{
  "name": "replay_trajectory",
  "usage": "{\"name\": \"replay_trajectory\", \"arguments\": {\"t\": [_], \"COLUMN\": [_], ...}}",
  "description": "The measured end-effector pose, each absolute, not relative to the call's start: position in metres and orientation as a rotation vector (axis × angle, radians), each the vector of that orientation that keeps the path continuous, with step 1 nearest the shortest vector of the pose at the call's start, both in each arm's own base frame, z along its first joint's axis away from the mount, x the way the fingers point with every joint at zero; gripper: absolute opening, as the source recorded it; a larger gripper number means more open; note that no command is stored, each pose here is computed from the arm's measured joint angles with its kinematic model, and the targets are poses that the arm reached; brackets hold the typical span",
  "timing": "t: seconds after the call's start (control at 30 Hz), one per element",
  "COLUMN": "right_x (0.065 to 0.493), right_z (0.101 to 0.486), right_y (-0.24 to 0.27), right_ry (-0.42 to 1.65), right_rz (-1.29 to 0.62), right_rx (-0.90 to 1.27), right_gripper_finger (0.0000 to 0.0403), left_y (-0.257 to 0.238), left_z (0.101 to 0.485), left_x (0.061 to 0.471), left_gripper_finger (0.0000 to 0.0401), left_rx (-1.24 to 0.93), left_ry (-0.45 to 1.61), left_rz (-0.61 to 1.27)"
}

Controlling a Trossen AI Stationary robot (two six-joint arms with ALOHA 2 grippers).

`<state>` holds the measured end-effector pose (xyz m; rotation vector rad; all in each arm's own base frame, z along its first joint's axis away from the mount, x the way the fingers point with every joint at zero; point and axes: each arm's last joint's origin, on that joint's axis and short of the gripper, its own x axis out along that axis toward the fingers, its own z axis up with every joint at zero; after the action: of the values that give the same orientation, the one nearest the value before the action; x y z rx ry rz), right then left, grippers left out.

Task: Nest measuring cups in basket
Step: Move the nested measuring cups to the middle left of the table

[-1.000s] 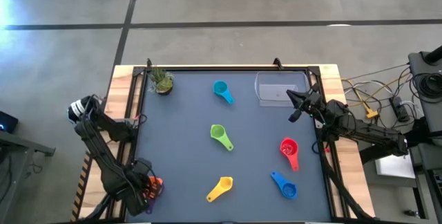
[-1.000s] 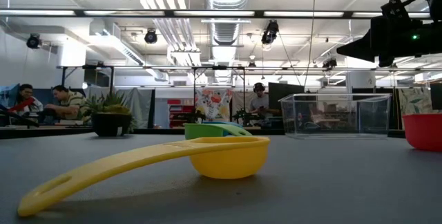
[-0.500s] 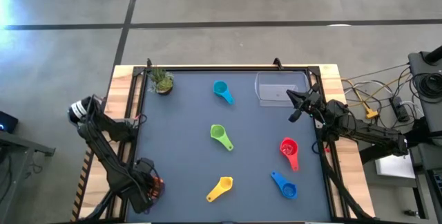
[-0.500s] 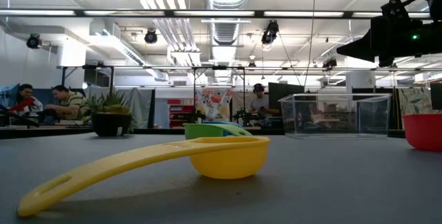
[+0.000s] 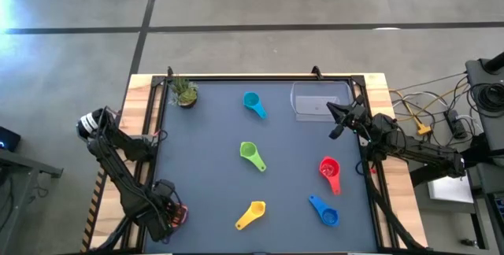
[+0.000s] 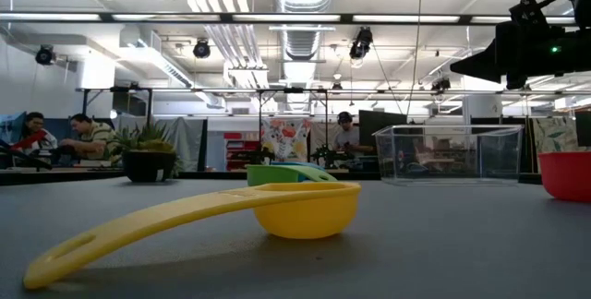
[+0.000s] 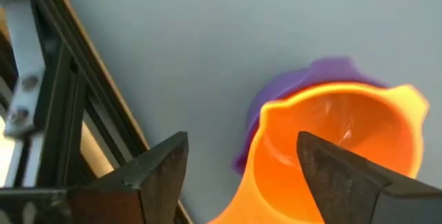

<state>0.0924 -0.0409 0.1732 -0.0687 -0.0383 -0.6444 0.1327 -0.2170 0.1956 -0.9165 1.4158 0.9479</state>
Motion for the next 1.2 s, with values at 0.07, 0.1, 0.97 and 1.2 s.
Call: {"name": "replay_trajectory", "arguments": {"t": [0.07, 0.1, 0.97, 1.2], "right_x": [0.092, 0.092, 0.092, 0.092], "right_z": [0.173, 0.173, 0.173, 0.173], "right_y": [-0.041, -0.041, -0.041, -0.041], "right_ry": [-0.038, -0.038, -0.038, -0.038], "right_rz": [-0.644, -0.644, -0.644, -0.644], "right_rx": [-0.069, -0.069, -0.069, -0.069], "right_gripper_finger": [0.0013, 0.0013, 0.0013, 0.0013], "left_y": [-0.218, -0.219, -0.217, -0.186], "left_z": [0.194, 0.193, 0.173, 0.205], "left_x": [0.133, 0.133, 0.144, 0.155], "left_gripper_finger": [0.0255, 0.0255, 0.0015, 0.0013], "left_rx": [-0.941, -0.95, -0.983, -1.002], "left_ry": [1.433, 1.433, 1.379, 1.243], "left_rz": [0.941, 0.933, 0.85, 0.787]}}
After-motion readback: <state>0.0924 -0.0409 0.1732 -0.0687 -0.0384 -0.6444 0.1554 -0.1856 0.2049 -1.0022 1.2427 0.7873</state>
